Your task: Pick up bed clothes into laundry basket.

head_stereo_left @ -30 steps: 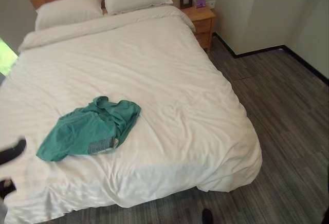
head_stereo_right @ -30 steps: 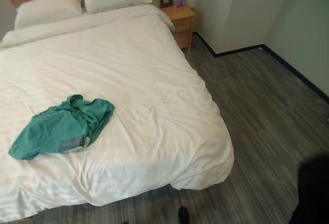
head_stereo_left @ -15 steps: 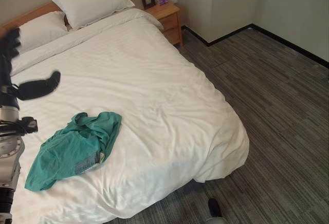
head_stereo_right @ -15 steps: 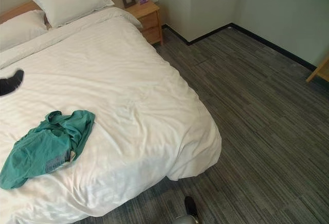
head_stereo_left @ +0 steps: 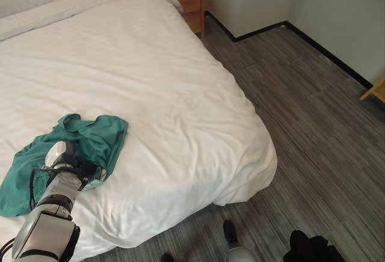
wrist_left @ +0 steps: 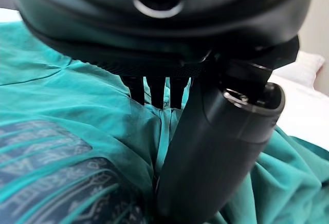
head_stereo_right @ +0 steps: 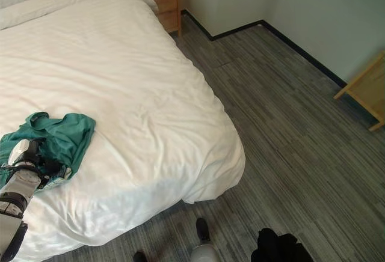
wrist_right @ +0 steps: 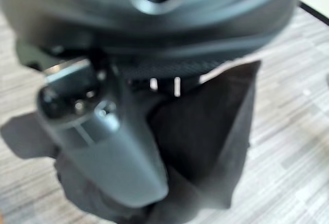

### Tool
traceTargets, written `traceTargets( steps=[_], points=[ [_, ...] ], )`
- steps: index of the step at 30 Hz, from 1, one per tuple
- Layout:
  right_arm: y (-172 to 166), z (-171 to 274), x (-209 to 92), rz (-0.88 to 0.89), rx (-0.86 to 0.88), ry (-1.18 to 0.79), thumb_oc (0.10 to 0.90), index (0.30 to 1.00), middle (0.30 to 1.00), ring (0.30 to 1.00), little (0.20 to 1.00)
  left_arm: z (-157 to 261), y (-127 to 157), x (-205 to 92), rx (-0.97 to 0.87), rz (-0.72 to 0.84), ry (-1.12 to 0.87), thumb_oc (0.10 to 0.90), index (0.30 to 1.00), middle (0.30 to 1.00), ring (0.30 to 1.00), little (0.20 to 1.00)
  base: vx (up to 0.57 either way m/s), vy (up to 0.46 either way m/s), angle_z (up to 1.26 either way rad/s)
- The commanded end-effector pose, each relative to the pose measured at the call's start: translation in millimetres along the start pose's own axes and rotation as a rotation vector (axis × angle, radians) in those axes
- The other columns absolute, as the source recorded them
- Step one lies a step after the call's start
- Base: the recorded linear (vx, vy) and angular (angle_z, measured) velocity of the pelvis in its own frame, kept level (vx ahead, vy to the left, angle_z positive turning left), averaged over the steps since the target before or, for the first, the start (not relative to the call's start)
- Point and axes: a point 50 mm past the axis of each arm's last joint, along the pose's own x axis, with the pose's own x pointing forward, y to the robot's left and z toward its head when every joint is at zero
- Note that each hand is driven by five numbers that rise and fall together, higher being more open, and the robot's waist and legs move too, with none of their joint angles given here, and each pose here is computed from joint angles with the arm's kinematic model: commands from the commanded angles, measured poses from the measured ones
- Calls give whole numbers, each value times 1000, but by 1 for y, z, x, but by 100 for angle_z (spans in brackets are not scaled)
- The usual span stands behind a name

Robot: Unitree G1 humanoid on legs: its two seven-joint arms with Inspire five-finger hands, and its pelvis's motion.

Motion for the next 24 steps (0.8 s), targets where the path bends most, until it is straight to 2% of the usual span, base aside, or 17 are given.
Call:
traceTargets(
  steps=[1,2,3,5,6,7,8,9,11,12,14,17,19,20,23,24],
  points=[
    [-17,-29,-1,-54,-81,101,400,300,300,300,300,-11,4,1,10,-29,89,400,300,300,300,300,-15,-10,-10],
    [-19,-23,0,-55,-89,77,400,300,300,300,300,-15,-5,-2,-31,-44,85,400,300,300,300,300,-19,-3,-7],
    [-19,-20,0,-52,-93,62,400,300,300,300,300,-11,-1,-1,-61,-22,67,400,300,300,300,300,-24,10,-6],
    [-19,-13,1,-54,-90,28,400,300,300,300,300,4,30,4,-134,82,-16,400,300,300,300,300,-41,26,-7],
    [-18,-5,1,-54,-80,1,400,300,300,300,300,38,77,3,-230,251,-191,400,300,300,300,300,-114,-24,-10],
    [-15,2,1,-48,-62,-28,400,300,300,300,300,69,117,-13,-330,394,-392,400,300,300,300,300,-151,-53,-23],
    [-13,9,1,-51,-45,-49,400,300,300,300,300,81,140,-34,-410,515,-535,400,300,300,300,300,-117,-50,-49],
    [-10,32,1,-54,-63,-141,400,300,300,300,300,107,166,-68,-468,690,-750,400,300,300,300,300,-23,-19,-79],
    [-10,44,0,-57,-78,-192,400,300,300,300,300,121,170,-77,-509,733,-813,400,300,300,300,300,-15,50,-94],
    [-11,58,-2,-69,-91,-251,400,300,300,300,300,145,176,-93,-546,783,-925,400,300,300,300,300,-93,126,-93],
    [-6,68,-4,-76,-112,-307,400,300,300,300,300,182,169,-128,-624,840,-1124,400,300,300,300,300,-148,174,-70],
    [18,86,-14,-33,-161,-423,400,300,300,300,300,216,165,-167,-773,856,-1313,400,300,300,300,300,-180,179,-60],
    [32,104,-25,-8,-209,-534,400,300,300,300,300,232,159,-180,-823,798,-1395,400,300,300,300,300,-309,97,-119],
    [38,128,-41,-14,-224,-679,400,300,300,300,300,240,147,-197,-816,732,-1489,400,300,300,300,300,-332,96,-122],
    [38,139,-49,-24,-217,-746,400,300,300,300,300,242,140,-202,-817,681,-1517,400,300,300,300,300,-348,66,-155],
    [21,175,-76,-102,-165,-945,400,300,300,300,300,244,109,-209,-923,449,-1543,400,300,300,300,300,-385,-4,-146]
  ],
)
